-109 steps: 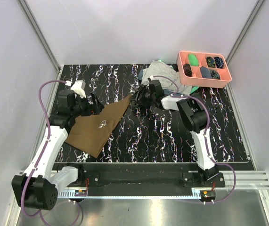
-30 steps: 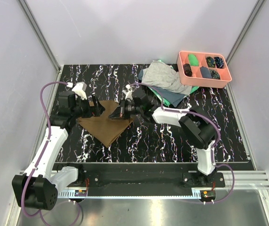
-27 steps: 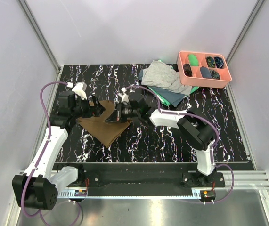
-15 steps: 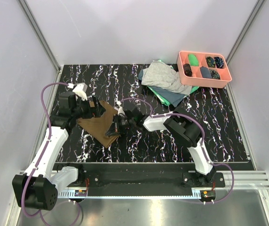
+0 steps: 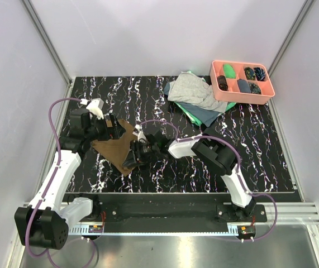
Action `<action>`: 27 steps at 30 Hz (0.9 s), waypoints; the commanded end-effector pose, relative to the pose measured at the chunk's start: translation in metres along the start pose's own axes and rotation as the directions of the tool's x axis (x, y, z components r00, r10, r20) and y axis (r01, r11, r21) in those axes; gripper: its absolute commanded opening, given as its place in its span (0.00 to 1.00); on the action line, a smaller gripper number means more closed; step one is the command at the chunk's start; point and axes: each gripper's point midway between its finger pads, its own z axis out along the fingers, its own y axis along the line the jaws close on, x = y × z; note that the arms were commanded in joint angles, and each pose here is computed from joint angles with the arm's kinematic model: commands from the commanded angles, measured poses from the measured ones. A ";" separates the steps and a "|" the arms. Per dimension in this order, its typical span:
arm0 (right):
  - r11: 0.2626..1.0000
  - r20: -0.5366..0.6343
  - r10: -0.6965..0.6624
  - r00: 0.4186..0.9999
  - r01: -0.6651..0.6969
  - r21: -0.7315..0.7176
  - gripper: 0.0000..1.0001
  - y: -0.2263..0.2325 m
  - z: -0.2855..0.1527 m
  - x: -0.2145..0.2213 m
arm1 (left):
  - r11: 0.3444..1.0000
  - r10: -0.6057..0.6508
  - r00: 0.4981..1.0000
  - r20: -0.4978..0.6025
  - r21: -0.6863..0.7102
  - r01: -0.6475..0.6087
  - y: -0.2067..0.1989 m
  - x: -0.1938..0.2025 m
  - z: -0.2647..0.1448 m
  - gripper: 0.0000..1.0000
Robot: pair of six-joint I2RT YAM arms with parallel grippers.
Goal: Fold the napkin, place the utensils inside, and roll it up
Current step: Fold the napkin
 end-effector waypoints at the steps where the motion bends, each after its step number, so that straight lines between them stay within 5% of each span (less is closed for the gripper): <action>1: 0.984 0.000 -0.157 0.988 0.156 -0.084 0.59 0.052 -0.019 -0.005 | 0.999 0.009 0.999 0.049 0.036 -0.010 -0.006 -0.010 -0.001 0.96; 8: 0.943 0.011 -0.303 0.953 0.302 -0.141 0.75 0.088 -0.060 -0.024 | 0.999 0.004 0.999 0.041 0.033 -0.005 -0.005 -0.008 0.002 0.96; 19: 0.943 0.145 -0.313 0.939 0.289 0.164 0.85 -0.026 -0.121 -0.123 | 1.000 -0.003 1.000 0.026 0.027 0.002 -0.002 -0.006 0.005 0.96; 27: 0.964 0.077 -0.243 0.967 0.231 0.132 0.71 -0.064 -0.103 -0.121 | 0.999 -0.004 1.000 0.019 0.032 0.003 -0.002 -0.005 0.007 0.96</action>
